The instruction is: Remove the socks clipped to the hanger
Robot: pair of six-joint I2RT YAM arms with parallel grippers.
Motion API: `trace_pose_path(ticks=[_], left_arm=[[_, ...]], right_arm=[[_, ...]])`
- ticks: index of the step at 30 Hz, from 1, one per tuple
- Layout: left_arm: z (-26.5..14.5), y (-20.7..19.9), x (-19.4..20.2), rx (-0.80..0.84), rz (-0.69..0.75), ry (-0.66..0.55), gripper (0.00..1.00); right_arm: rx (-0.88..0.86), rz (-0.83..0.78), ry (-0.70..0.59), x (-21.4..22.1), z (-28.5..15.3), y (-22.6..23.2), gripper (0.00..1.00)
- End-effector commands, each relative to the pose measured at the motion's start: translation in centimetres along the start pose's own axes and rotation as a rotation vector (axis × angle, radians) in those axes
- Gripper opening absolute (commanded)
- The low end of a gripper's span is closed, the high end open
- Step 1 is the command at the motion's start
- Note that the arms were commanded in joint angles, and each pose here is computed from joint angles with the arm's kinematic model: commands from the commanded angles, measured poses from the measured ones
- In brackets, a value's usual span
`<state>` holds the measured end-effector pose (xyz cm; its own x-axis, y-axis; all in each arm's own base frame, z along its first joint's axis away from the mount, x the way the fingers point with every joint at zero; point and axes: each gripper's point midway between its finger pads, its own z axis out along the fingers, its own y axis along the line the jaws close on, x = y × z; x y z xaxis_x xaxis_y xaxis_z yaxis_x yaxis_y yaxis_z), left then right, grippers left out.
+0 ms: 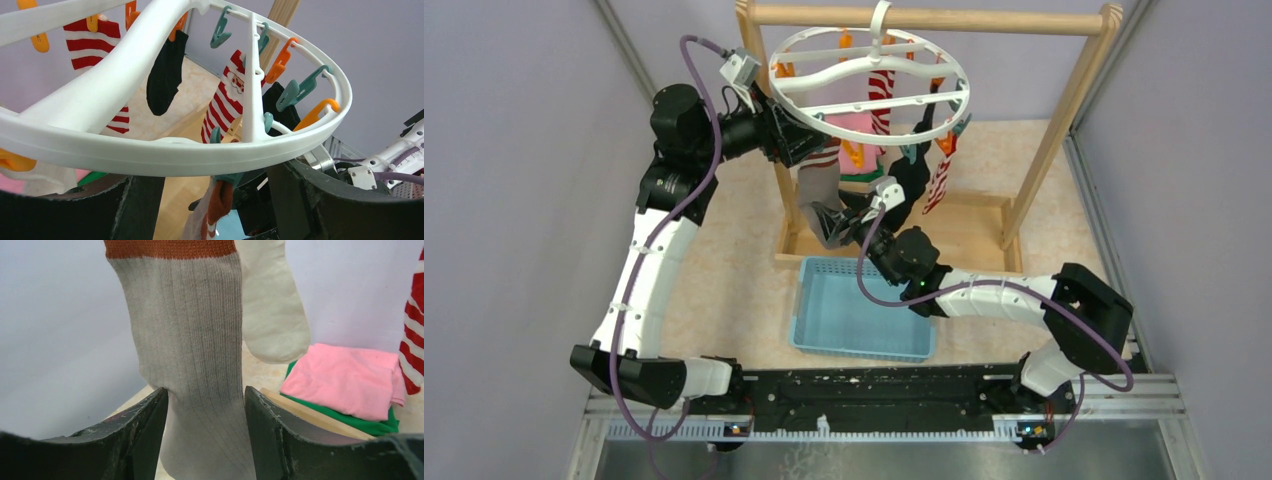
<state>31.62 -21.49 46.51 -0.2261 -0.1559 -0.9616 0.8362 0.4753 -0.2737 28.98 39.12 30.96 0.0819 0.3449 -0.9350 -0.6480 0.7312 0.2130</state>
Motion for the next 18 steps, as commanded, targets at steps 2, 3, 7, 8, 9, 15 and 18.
trace_pose_path(ticks=[2,3,7,8,9,15,18], left_arm=[[0.2,-0.7,-1.7,0.011,-0.029,-0.04,0.74],[0.3,-0.8,-1.8,0.017,-0.036,-0.039,0.73],[0.3,-1.4,-1.9,0.046,-0.05,-0.044,0.69],[0.3,-1.5,-1.9,0.054,-0.054,-0.044,0.67],[0.3,-1.6,-2.1,0.058,-0.052,-0.05,0.65],[0.0,-2.4,-3.1,0.08,-0.024,-0.082,0.58],[-0.2,-2.7,-3.2,0.08,-0.017,-0.092,0.64]], right_arm=[[-0.064,0.056,-0.066,-2.4,0.9,2.1,0.57],[-0.065,0.06,-0.062,-2.3,0.9,2.1,0.57],[-0.065,0.064,-0.051,-1.9,0.7,2.1,0.56],[-0.066,0.066,-0.049,-1.8,0.7,2.1,0.56],[-0.065,0.069,-0.045,-1.7,0.7,2.0,0.56],[-0.063,0.08,-0.035,-1.3,0.5,2.0,0.52],[-0.061,0.079,-0.031,-1.2,0.4,1.9,0.52]])
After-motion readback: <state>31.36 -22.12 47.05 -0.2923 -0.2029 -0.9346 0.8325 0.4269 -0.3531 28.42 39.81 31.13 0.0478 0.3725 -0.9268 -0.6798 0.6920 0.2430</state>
